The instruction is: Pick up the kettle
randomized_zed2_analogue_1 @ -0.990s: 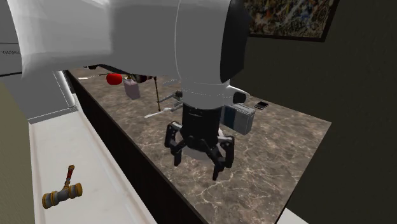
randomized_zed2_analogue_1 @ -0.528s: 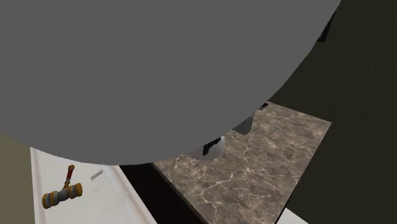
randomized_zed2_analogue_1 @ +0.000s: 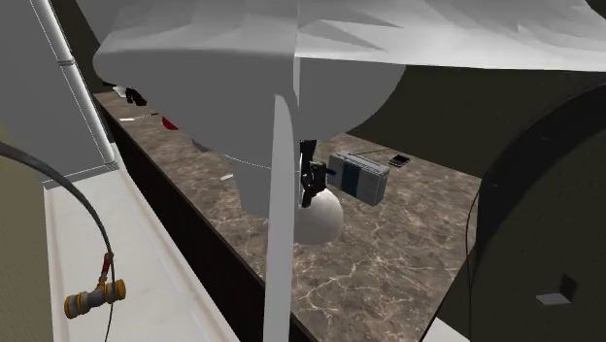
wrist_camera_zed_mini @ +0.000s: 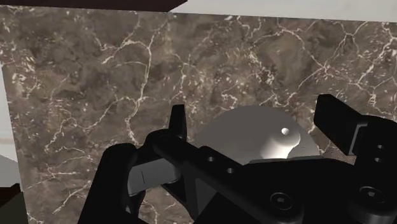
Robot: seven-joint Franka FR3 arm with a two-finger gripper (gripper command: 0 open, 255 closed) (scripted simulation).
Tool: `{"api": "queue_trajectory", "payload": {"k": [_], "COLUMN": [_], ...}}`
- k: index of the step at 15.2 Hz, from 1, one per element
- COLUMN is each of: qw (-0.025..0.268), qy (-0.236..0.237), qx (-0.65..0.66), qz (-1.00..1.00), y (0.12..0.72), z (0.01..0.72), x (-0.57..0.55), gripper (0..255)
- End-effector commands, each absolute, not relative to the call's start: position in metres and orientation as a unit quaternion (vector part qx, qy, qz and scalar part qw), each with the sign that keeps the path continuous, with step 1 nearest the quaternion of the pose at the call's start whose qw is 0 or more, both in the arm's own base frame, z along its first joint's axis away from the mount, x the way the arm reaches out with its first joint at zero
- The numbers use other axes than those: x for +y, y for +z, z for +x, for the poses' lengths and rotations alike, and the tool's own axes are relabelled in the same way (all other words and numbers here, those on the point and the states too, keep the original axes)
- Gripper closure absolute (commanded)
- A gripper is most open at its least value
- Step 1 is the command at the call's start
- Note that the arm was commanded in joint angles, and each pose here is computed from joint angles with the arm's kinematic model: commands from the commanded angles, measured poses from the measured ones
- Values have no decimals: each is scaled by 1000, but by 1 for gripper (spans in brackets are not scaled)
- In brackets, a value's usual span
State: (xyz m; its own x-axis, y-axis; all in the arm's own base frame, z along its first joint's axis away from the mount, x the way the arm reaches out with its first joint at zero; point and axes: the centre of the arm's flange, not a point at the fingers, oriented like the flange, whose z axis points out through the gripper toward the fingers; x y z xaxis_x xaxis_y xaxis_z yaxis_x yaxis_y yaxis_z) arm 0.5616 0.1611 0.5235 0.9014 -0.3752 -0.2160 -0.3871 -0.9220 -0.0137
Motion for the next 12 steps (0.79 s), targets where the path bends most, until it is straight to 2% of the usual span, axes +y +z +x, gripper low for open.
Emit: {"api": "queue_trajectory", "payload": {"k": [1,6,12], "qw": [30,34,34], "qy": [107,111,111], "qx": [217,265,269], "qz": [-970,-957,-956], "y": [519,508,480], "z": [587,652,658], "x": [165,173,173], "gripper": [0,0,0]}}
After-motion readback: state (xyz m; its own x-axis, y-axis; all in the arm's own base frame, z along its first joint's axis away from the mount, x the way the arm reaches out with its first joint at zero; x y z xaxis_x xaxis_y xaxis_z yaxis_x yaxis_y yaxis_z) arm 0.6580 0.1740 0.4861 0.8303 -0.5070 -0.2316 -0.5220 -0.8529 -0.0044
